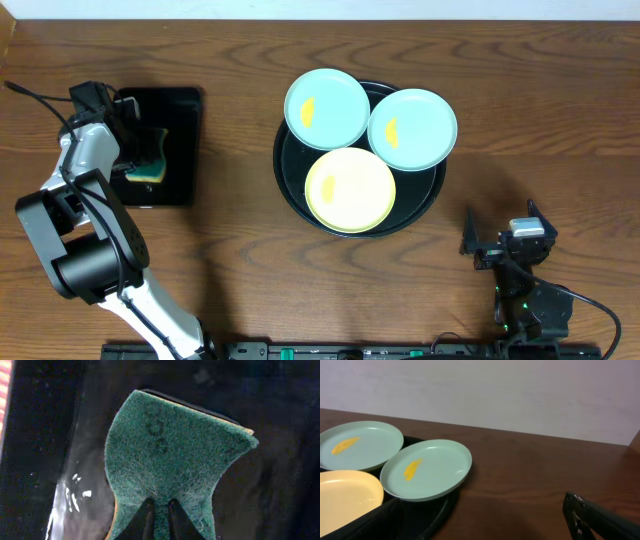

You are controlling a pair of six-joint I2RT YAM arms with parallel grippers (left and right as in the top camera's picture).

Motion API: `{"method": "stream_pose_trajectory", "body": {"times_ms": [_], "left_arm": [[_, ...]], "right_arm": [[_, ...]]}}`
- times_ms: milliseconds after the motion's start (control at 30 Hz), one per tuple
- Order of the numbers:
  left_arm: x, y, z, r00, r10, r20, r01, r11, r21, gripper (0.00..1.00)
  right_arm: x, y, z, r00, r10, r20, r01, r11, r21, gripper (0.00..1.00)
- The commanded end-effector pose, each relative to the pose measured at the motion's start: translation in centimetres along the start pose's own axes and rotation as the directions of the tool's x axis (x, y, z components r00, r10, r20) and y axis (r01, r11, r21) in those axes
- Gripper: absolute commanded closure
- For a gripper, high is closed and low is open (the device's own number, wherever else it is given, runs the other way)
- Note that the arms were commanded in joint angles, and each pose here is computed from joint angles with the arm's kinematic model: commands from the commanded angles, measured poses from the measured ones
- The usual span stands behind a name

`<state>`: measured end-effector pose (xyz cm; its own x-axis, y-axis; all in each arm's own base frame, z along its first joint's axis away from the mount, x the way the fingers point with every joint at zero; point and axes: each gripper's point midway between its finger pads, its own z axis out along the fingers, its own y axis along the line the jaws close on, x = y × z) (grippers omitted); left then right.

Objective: Clean dirty plates on tray and stack at the side
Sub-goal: 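Lower the left gripper and close it on the green sponge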

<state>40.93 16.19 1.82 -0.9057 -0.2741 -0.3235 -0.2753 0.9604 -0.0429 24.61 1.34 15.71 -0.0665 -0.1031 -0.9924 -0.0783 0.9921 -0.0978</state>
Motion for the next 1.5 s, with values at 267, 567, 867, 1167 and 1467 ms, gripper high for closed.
{"method": "stream_pose_trajectory", "body": {"times_ms": [267,567,867,1167,1467], "left_arm": [[1.3,-1.5,0.5,0.997,-0.059,-0.051,0.063,0.994,0.084,0.29],[0.9,-1.4,0.5,0.999,-0.038,-0.030,0.041,0.996,0.082,0.21],[-1.5,-1.4,-2.5,0.996,-0.029,0.079,0.023,0.997,0.073,0.22],[-1.4,0.9,-3.0,0.997,-0.002,0.074,0.006,0.998,-0.064,0.22],[-0.1,1.0,0.0,1.000,0.009,0.011,-0.008,0.998,-0.057,0.22]], "right_arm": [[0.1,0.0,0.0,1.000,-0.003,-0.003,0.003,1.000,0.001,0.01],[0.1,0.0,0.0,1.000,-0.003,-0.003,0.003,1.000,0.001,0.01],[0.1,0.0,0.0,1.000,-0.003,-0.003,0.003,1.000,0.001,0.01],[0.1,0.0,0.0,1.000,-0.003,-0.003,0.003,1.000,0.001,0.01],[0.1,0.0,0.0,1.000,-0.003,-0.003,0.003,1.000,0.001,0.01]]}}
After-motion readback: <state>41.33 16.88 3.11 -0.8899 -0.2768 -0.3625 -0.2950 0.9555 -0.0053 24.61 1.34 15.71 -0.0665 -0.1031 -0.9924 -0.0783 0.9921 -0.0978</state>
